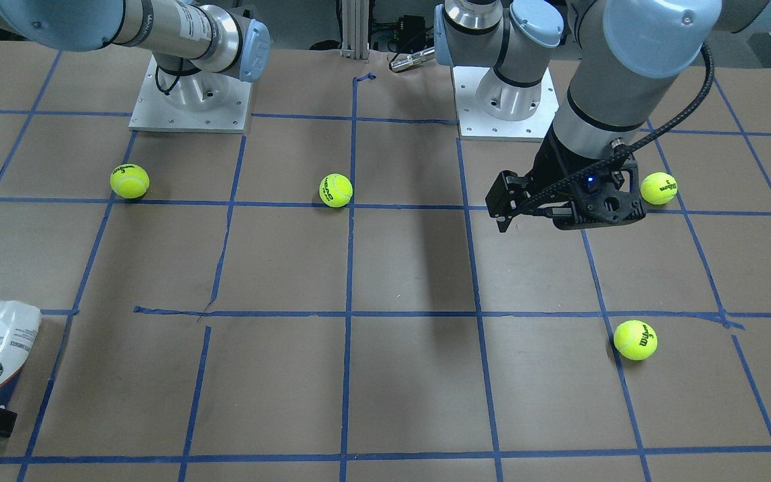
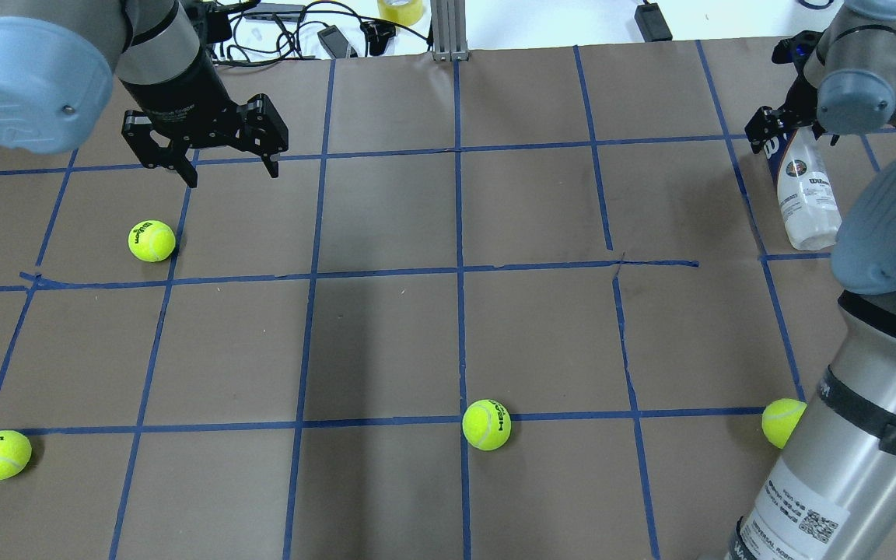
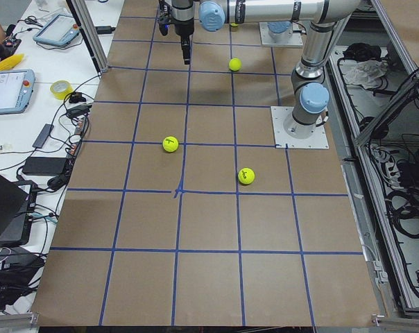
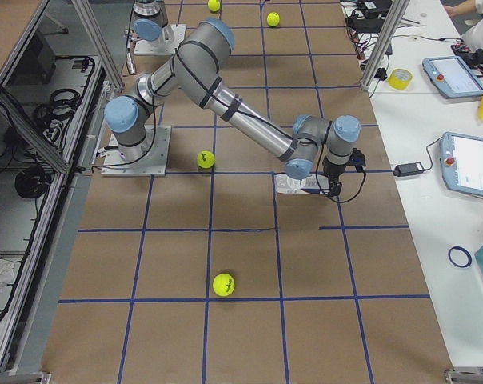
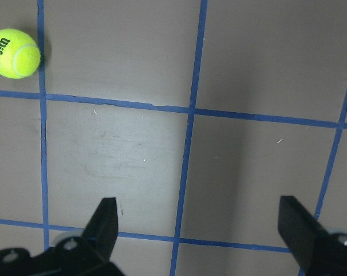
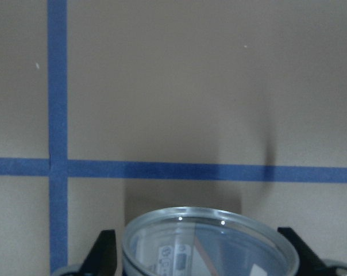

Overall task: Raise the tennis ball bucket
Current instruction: 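Close the right gripper on the top of the can, then carry the can with the right gripper toward the table centre, tilting it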

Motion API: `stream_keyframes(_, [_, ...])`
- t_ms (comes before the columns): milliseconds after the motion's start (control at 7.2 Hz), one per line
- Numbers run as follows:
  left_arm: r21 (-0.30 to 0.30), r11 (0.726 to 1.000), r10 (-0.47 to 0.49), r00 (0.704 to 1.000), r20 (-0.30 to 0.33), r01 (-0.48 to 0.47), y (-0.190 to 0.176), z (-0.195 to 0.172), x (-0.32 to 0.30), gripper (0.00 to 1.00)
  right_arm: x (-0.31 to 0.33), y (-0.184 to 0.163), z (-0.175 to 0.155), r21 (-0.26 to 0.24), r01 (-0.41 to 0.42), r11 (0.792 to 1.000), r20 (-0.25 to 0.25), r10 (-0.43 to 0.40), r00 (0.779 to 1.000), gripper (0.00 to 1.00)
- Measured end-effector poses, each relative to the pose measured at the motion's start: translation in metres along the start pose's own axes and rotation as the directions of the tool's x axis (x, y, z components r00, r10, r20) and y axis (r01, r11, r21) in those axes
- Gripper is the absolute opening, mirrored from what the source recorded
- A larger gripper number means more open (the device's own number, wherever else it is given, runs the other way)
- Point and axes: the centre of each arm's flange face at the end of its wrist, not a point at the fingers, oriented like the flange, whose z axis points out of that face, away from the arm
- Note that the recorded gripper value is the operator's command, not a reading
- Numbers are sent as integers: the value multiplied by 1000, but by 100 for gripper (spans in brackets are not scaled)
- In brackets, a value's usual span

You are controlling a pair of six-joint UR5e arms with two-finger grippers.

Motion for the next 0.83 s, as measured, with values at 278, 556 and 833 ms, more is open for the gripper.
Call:
stream_keyframes(278, [2, 1000, 0, 1000, 0, 0, 0, 0, 0, 100, 1, -1, -8, 13, 0, 1000, -3, 0, 1000, 57])
stream_keyframes(556, [8, 1000, -2, 1000, -1, 2, 2, -4, -1, 100, -3, -1, -37, 46, 2, 999, 27, -3, 1000, 55])
stream_keyframes(833, [10, 1000, -4, 1000, -5, 4, 5, -8, -1, 100, -32, 4, -103, 62, 69, 996, 103, -75, 992, 40])
